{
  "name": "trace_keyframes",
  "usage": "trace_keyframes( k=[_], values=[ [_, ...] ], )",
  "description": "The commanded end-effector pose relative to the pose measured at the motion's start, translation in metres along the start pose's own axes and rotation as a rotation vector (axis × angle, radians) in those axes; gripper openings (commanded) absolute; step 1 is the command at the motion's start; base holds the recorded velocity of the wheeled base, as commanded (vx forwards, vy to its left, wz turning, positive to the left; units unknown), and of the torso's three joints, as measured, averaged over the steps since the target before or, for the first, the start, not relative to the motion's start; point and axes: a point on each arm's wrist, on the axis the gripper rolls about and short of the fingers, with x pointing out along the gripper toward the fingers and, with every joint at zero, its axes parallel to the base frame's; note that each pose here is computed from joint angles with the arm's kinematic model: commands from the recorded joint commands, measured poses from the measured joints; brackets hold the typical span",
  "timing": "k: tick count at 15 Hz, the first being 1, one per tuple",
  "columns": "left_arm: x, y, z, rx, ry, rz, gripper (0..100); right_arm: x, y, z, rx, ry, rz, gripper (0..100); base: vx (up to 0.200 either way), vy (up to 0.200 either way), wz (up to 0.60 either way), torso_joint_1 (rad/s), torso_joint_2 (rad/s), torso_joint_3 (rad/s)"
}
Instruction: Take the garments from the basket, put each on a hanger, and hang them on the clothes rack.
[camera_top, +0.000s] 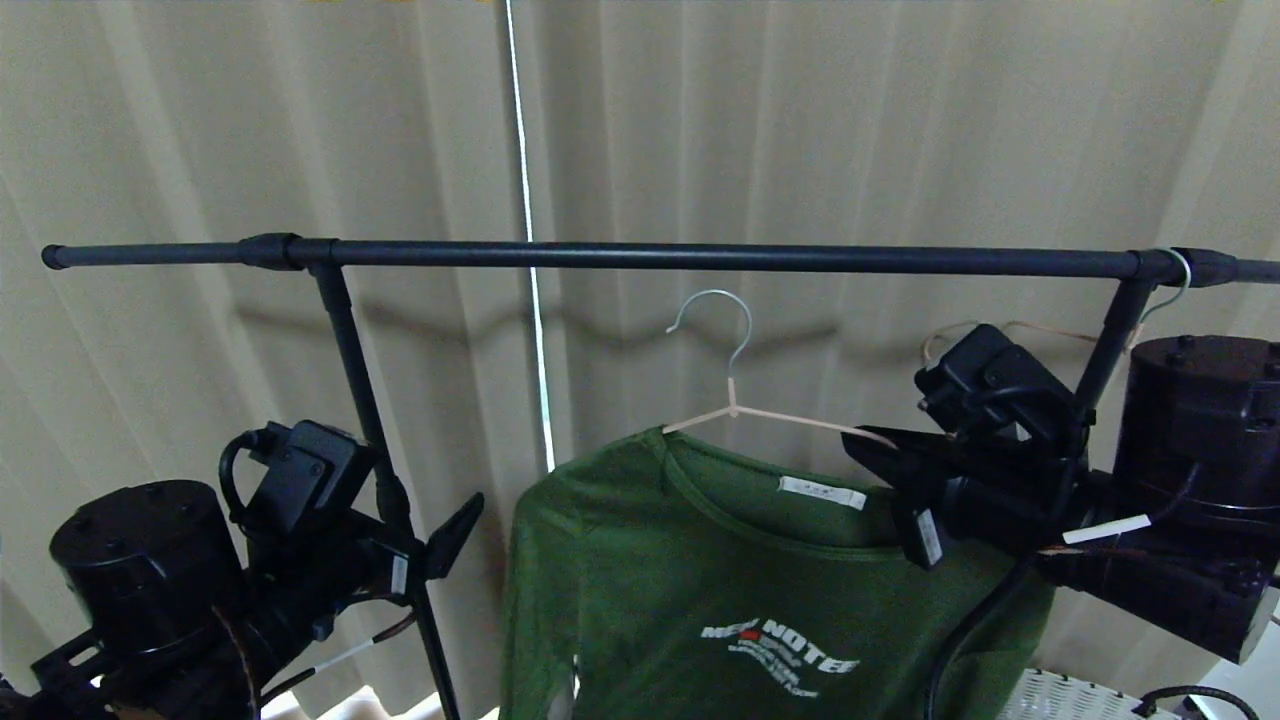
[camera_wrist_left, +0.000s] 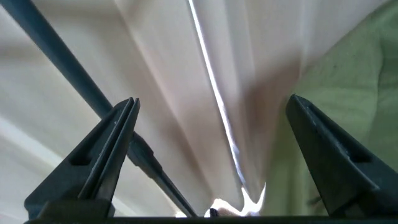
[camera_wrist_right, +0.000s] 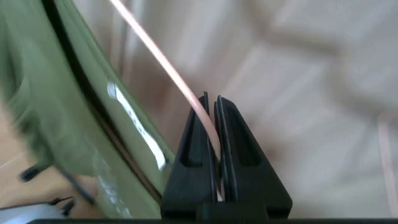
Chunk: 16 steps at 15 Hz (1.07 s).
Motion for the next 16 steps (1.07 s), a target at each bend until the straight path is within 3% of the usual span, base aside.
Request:
trace_keyframes(
  k=[1, 3, 5, 11, 16],
  values=[
    [-0.013, -0.004, 0.000, -0.015, -0.013, -0.023, 100, 0.004, -0.014, -0.001, 0.016, 0.019, -0.086, 0, 0.000, 0.000, 0.00, 0.000, 0.00, 0.000],
    [-0.021, -0.009, 0.000, -0.074, -0.058, -0.042, 100, 0.005, -0.029, -0.005, 0.035, 0.050, -0.170, 0, 0.000, 0.000, 0.00, 0.000, 0.00, 0.000],
    [-0.023, -0.008, 0.002, -0.082, -0.093, -0.035, 100, 0.003, -0.041, -0.007, 0.047, 0.069, -0.257, 0, 0.000, 0.000, 0.00, 0.000, 0.00, 0.000],
    [-0.024, -0.005, 0.003, -0.085, -0.099, -0.020, 100, 0.002, -0.069, 0.021, 0.081, -0.011, -0.397, 0, 0.000, 0.000, 0.00, 0.000, 0.00, 0.000],
    [-0.025, -0.005, 0.002, -0.084, -0.098, -0.016, 100, 0.040, -0.075, 0.006, 0.072, 0.115, -0.498, 0, 0.000, 0.000, 0.00, 0.000, 0.00, 0.000]
  ],
)
